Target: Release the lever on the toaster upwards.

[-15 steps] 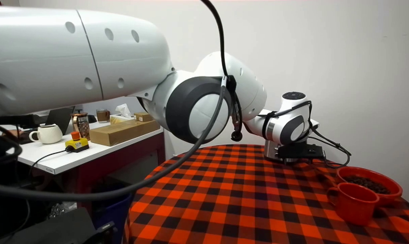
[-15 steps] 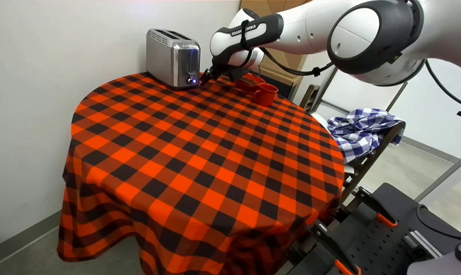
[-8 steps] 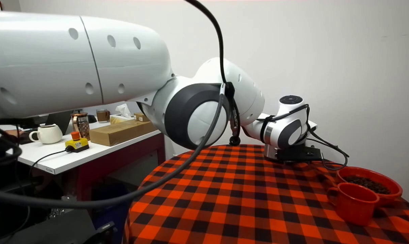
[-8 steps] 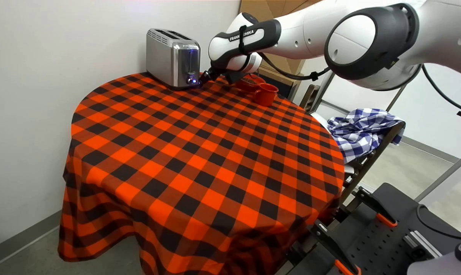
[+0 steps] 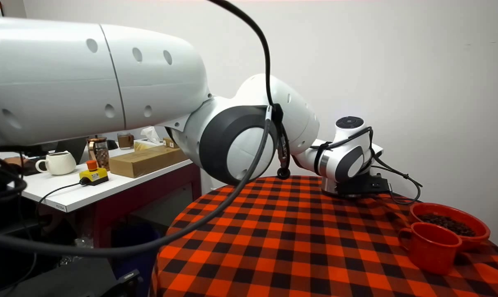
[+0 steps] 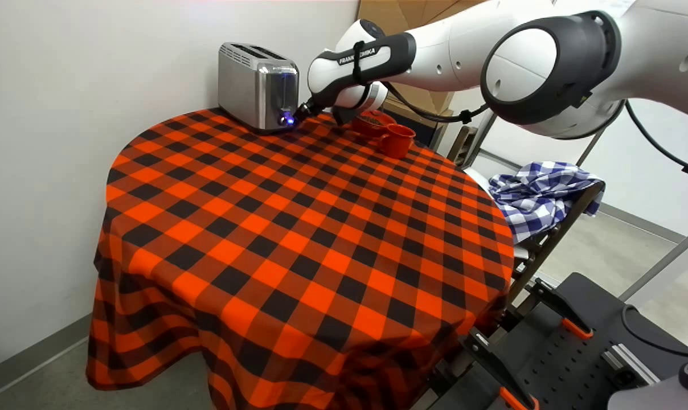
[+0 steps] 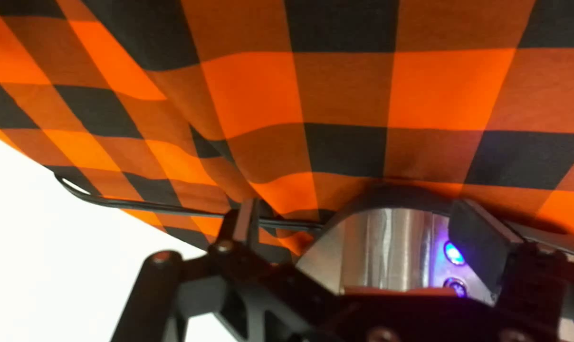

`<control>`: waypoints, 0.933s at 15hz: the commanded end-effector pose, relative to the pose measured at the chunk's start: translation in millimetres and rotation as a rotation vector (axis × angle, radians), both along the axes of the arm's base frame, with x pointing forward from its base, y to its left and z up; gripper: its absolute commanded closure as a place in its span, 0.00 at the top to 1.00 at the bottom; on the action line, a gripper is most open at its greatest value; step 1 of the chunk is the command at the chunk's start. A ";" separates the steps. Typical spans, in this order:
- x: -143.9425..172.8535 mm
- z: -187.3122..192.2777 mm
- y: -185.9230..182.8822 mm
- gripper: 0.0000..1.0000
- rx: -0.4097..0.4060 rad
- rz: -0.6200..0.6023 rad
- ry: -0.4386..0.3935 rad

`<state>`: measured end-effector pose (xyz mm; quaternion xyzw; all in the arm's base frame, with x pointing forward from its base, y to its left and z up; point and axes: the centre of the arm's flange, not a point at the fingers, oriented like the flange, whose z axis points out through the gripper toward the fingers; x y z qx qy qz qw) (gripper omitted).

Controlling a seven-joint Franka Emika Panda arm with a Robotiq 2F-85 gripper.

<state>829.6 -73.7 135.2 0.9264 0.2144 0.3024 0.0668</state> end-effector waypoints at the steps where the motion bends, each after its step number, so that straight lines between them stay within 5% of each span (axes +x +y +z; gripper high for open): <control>1: 33.5 -6.3 0.3 1.00 -0.019 0.025 -0.059; 14: 41.0 -7.9 2.6 1.00 -0.022 0.047 -0.093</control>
